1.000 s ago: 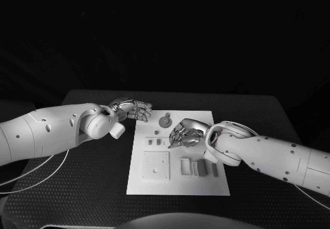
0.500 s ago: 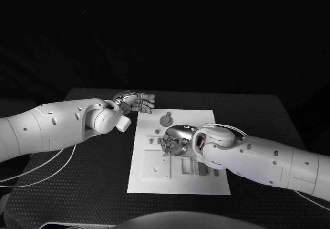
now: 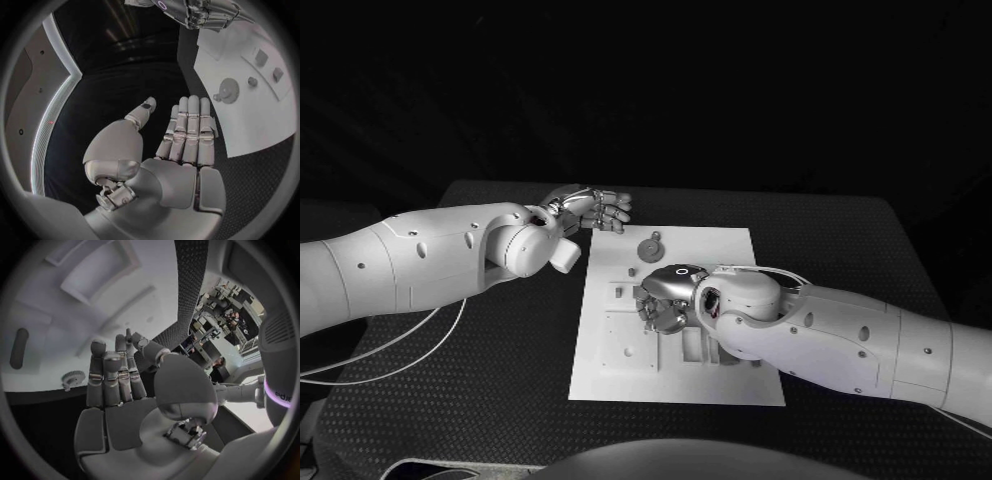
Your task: Assemble the parts on the task board
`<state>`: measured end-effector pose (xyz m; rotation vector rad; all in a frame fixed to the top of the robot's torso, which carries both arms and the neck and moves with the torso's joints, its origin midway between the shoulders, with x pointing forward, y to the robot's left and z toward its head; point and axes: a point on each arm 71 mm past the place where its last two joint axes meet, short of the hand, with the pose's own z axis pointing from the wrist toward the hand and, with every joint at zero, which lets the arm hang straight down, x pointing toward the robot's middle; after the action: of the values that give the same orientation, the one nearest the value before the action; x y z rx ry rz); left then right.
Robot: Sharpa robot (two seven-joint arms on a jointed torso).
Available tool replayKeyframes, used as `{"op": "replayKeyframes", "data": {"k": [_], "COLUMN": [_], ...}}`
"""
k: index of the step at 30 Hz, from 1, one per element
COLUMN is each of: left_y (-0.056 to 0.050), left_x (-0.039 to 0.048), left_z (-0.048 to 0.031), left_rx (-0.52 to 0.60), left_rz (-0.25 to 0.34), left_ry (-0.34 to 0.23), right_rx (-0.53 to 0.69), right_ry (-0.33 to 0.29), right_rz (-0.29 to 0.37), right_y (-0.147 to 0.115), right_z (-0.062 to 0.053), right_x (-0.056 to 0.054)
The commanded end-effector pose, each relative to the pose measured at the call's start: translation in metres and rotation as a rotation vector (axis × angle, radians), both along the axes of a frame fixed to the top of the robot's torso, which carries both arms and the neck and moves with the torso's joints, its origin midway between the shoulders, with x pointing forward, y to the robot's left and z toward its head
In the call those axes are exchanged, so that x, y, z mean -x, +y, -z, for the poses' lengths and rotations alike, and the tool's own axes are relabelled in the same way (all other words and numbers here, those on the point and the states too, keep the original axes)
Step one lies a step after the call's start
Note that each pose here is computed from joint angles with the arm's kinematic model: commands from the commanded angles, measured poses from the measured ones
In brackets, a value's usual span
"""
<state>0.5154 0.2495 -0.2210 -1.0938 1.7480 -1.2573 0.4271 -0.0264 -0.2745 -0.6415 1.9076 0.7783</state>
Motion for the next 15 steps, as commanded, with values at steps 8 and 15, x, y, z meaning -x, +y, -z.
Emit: {"op": "replayKeyframes", "data": {"k": [8, 15], "left_y": [-0.0036, -0.0044], "left_x": [-0.0004, -0.0003], "left_z": [-0.0030, -0.0028], "left_rx": [0.000, 0.001], "left_rz": [0.009, 0.015], "left_ry": [-0.026, -0.024], "right_rx": [0.038, 0.039], "right_ry": [-0.049, -0.046], "right_rz": [-0.035, -0.041], "right_y": [0.0031, 0.0048], "right_z": [0.0016, 0.0032], "right_x": [0.0033, 0.0047]}}
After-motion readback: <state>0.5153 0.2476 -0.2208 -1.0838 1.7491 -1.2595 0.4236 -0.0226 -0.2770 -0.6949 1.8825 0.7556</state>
